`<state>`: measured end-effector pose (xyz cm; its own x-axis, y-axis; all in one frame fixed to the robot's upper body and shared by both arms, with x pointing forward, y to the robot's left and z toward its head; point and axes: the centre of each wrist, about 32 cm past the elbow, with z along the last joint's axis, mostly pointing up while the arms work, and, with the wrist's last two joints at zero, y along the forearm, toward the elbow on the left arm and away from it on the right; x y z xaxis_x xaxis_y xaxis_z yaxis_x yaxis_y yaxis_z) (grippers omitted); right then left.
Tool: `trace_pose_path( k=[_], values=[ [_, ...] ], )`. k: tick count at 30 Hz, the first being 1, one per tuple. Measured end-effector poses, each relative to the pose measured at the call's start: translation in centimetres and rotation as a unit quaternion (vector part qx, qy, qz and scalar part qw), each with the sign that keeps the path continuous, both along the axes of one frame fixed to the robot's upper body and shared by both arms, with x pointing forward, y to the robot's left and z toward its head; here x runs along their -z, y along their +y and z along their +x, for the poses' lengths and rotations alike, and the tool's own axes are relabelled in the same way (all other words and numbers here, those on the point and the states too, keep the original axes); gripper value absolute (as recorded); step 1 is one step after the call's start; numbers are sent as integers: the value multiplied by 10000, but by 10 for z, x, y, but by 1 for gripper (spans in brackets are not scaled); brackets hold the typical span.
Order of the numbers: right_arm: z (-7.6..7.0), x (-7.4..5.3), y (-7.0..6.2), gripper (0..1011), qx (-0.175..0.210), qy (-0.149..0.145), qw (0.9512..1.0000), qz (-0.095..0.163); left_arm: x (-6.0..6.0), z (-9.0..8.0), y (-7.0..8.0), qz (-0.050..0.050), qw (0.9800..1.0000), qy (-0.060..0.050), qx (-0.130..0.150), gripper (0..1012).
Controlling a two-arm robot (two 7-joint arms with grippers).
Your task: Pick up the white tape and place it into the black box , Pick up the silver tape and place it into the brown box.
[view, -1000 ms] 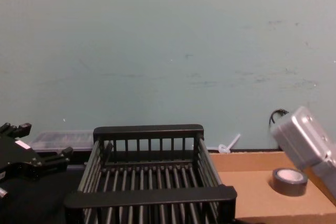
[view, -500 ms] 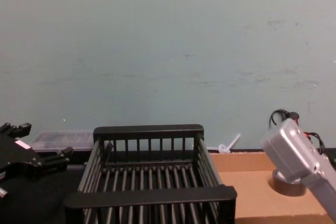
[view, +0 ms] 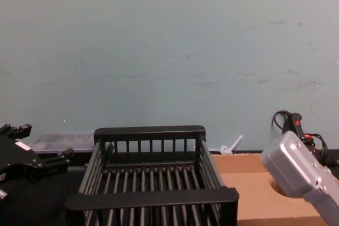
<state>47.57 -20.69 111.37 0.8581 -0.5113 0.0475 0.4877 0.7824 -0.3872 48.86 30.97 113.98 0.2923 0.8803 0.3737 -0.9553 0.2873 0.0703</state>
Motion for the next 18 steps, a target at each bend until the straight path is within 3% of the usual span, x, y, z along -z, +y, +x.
trace_pose_path(
  k=[18],
  values=[
    [0, 4, 2, 1002, 3, 23, 10000, 1, 0, 0, 0, 0, 10000, 0, 0, 1001]
  ],
)
